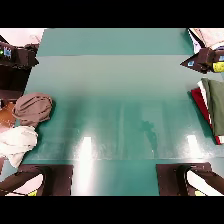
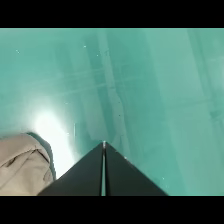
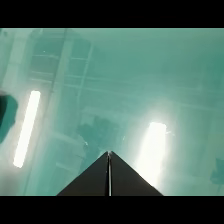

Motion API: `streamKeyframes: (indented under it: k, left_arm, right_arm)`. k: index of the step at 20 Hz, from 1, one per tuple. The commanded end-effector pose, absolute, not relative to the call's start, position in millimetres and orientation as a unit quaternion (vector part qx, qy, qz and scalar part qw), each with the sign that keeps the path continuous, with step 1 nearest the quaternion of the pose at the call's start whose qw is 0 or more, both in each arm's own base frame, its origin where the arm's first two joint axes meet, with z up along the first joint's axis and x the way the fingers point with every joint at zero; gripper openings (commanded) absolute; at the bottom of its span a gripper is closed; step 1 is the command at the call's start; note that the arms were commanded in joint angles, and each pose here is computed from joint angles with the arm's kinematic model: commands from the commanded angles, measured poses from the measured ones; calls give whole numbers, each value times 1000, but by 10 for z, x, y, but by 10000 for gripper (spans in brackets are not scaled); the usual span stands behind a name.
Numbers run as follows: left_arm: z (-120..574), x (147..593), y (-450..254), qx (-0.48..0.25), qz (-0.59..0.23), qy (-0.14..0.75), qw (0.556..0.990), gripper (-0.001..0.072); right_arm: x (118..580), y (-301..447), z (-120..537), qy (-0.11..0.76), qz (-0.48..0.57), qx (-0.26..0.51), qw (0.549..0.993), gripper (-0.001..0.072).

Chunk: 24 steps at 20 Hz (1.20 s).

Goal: Fold the shirts.

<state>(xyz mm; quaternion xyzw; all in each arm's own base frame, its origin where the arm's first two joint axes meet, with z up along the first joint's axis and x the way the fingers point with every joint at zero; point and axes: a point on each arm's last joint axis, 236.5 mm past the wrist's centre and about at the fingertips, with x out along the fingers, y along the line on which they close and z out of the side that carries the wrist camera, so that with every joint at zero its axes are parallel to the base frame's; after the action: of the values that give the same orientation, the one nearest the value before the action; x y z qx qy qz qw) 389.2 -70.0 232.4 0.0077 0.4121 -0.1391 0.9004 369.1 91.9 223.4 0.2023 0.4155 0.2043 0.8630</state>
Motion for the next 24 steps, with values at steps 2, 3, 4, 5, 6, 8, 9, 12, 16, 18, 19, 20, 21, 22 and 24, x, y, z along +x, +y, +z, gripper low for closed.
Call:
streamKeyframes:
  k: [2, 3, 4, 5, 6, 8, 9, 12, 16, 18, 19, 20, 21, 22, 24]
  left_arm:
    - [2325, 3891, -702, 8, -139, 412, 900, 29]
    - [2325, 3891, -702, 8, -139, 412, 900, 29]
    - [2325, 3891, -702, 8, -139, 412, 900, 29]
    - [2325, 3891, -702, 8, -139, 412, 900, 29]
    - [2325, 3891, -702, 8, -139, 412, 900, 29]
    - [2325, 3891, -702, 8, -139, 412, 900, 29]
    - [2325, 3891, -702, 8, -139, 412, 900, 29]
    - [2329, 3889, -718, 5, -142, 412, 900, 29]
    - [2381, 3995, -686, 8, -134, 392, 910, 30]
    - [2075, 3959, -575, 17, -113, 435, 893, 324]
    - [1834, 3919, -459, 17, -87, 465, 881, 509]
    - [1536, 3857, -279, 28, -51, 499, 865, 520]
    - [1243, 3784, -70, 45, -10, 529, 847, 520]
    - [1005, 3710, 117, 63, 24, 551, 832, 521]
    - [637, 3638, 365, 92, 68, 567, 815, 521]
  right_arm:
    - [3689, 924, 2240, 415, 205, 202, 863, 22]
    - [3687, 924, 2239, 415, 205, 202, 863, 22]
    - [3687, 924, 2239, 415, 205, 202, 863, 22]
    - [3687, 924, 2239, 415, 205, 202, 863, 22]
    - [3688, 924, 2240, 415, 205, 202, 863, 22]
    - [3688, 923, 2239, 415, 205, 202, 863, 22]
    - [3688, 924, 2240, 415, 205, 202, 863, 22]
    - [3688, 923, 2239, 415, 205, 202, 863, 22]
    - [3688, 923, 2239, 415, 205, 202, 863, 22]
    - [3689, 923, 2240, 415, 205, 202, 863, 22]
    - [3689, 923, 2240, 415, 205, 202, 863, 22]
    - [3687, 923, 2239, 415, 205, 202, 863, 22]
    - [3688, 922, 2239, 415, 205, 202, 863, 22]
    - [3688, 923, 2239, 415, 205, 202, 863, 22]
    - [3688, 922, 2239, 415, 205, 202, 863, 22]
